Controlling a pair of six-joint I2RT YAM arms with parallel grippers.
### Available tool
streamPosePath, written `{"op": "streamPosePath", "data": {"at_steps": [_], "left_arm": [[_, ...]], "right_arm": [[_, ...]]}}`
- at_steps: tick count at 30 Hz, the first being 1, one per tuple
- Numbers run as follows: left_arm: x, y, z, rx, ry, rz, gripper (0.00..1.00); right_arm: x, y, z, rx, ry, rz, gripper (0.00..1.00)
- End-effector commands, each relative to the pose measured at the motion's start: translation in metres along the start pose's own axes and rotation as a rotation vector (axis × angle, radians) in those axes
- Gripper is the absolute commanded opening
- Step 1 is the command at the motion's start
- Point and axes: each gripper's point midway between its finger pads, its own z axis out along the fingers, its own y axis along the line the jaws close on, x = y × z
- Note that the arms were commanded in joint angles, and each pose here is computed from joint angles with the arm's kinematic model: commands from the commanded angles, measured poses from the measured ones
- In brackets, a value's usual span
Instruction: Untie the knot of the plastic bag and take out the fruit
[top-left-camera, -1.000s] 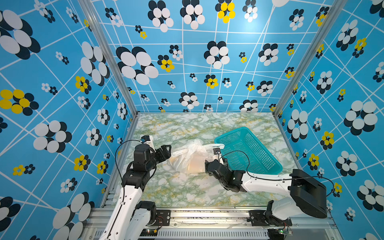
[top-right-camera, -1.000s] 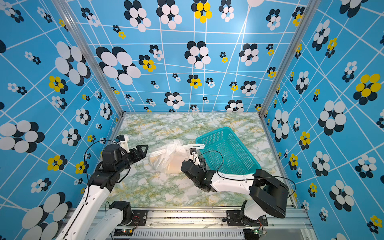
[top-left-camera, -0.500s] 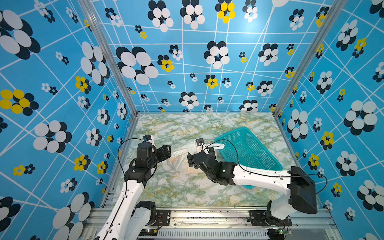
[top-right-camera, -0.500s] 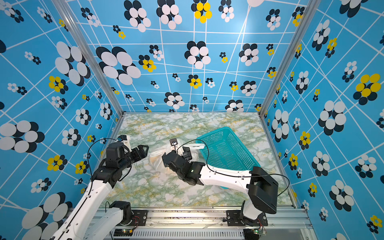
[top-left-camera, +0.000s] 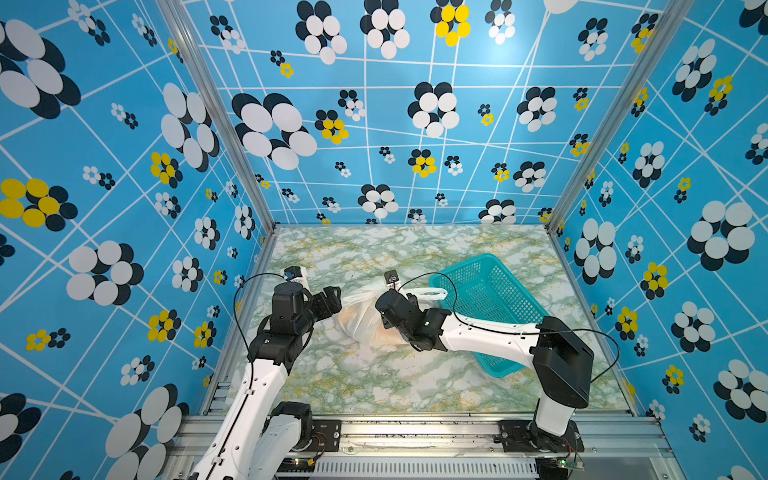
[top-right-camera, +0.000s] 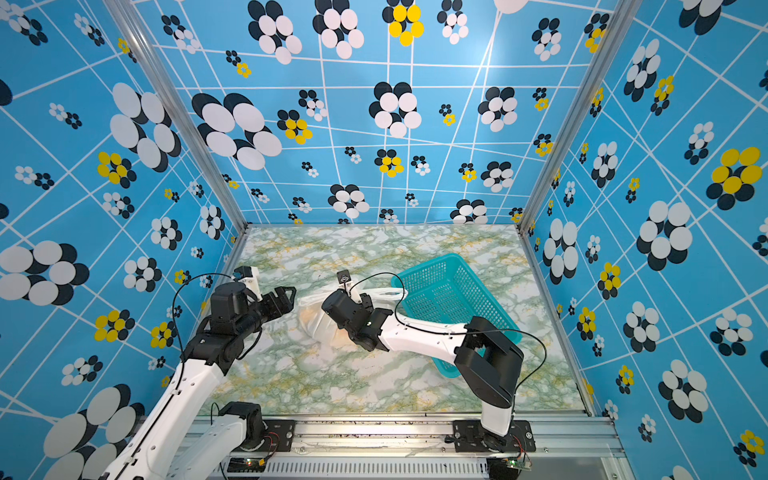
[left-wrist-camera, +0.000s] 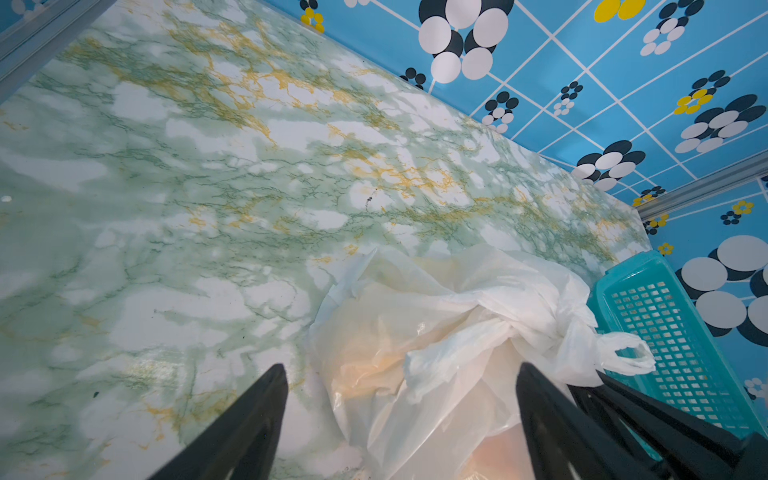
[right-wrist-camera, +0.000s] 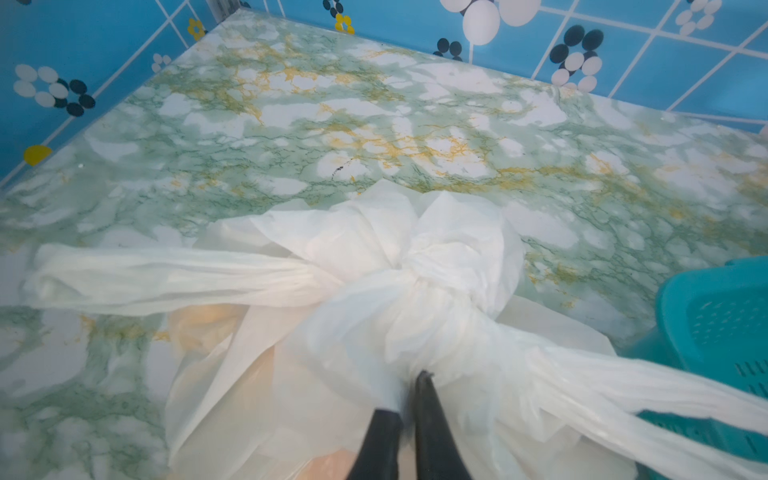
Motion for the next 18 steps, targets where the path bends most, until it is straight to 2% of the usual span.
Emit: {"op": "streamPosePath", "data": {"at_steps": [1, 5, 9, 14, 18], "left_arm": [[-0.02, -0.021, -0.003, 0.066, -0.046, 0.052, 0.87], [-0.013, -0.038, 0.003, 0.128, -0.03, 0.099, 0.87], [0.001, -0.065, 0.008, 0.188, 0.0, 0.207, 0.86], [0.022, -0.086, 0.016, 0.178, 0.062, 0.327, 0.85], [0.037, -0.108, 0.016, 0.225, 0.109, 0.346, 0.83]], "right_arm": [[-0.005, -0.004, -0.011, -0.035, -0.032, 0.004, 0.0], [0.011, -0.018, -0.025, -0.056, -0.048, 0.012, 0.0], [0.025, -0.024, -0.04, -0.141, -0.093, 0.028, 0.0], [0.042, -0.026, -0.05, -0.217, -0.132, 0.016, 0.0], [0.043, -0.024, -0.054, -0.253, -0.15, 0.02, 0.0]]}}
